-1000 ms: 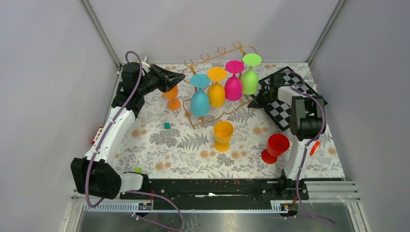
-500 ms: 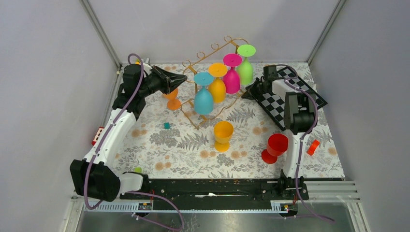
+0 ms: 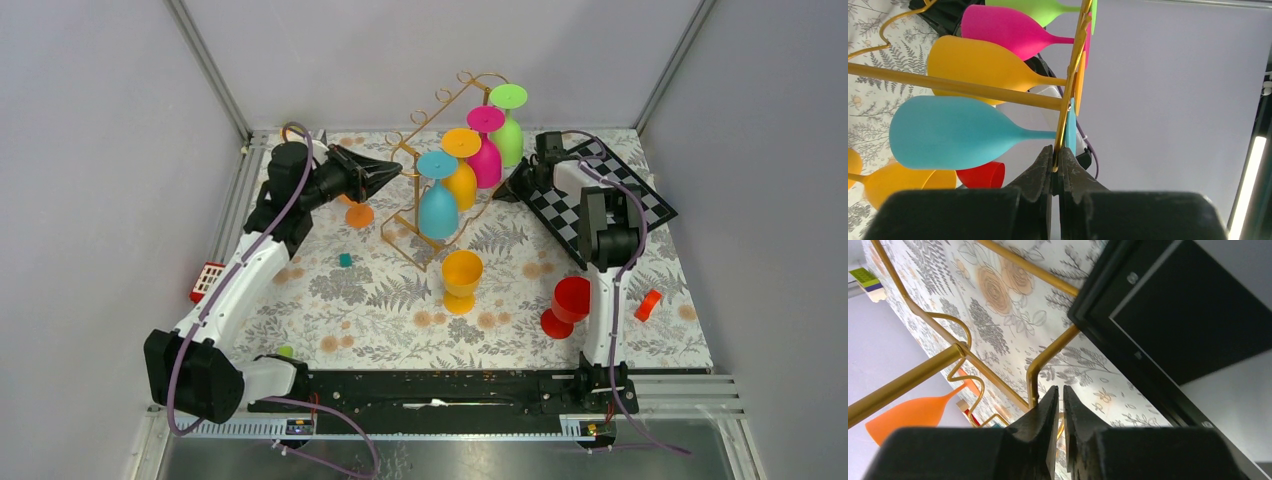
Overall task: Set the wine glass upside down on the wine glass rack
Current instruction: Adjust the wine rack at the center of the board.
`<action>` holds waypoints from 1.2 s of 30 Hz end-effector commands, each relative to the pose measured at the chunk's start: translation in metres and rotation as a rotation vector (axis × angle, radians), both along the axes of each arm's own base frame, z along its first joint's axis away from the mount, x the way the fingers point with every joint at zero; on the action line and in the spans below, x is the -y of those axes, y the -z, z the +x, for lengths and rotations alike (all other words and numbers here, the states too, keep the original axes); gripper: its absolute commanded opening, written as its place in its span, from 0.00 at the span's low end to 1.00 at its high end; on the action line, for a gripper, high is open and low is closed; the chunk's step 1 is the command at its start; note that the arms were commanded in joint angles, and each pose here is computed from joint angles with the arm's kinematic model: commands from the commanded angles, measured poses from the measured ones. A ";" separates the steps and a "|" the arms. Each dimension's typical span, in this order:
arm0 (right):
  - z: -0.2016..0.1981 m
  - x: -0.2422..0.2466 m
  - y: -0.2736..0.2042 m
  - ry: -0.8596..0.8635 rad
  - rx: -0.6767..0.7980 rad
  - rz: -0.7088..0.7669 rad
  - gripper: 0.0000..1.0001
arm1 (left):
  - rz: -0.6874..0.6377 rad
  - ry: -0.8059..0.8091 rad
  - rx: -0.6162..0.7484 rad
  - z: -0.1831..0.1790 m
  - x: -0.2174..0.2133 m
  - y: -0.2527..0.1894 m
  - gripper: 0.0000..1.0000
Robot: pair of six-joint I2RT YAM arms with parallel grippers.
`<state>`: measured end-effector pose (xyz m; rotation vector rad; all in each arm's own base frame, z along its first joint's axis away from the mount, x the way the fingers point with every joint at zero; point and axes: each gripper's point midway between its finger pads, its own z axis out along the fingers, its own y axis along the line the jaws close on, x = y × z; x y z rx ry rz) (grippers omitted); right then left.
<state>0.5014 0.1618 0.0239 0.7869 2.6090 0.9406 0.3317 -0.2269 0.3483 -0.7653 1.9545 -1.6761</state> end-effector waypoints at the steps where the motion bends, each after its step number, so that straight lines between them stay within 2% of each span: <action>1: 0.014 -0.020 -0.015 -0.029 0.034 0.041 0.15 | -0.131 -0.011 0.106 -0.009 0.003 -0.049 0.00; 18: 0.028 -0.027 -0.021 -0.060 0.039 0.053 0.17 | -0.241 0.077 0.080 -0.024 0.036 -0.060 0.00; 36: 0.020 -0.021 -0.015 -0.110 0.026 0.011 0.19 | -0.228 0.102 0.036 -0.041 0.063 -0.039 0.00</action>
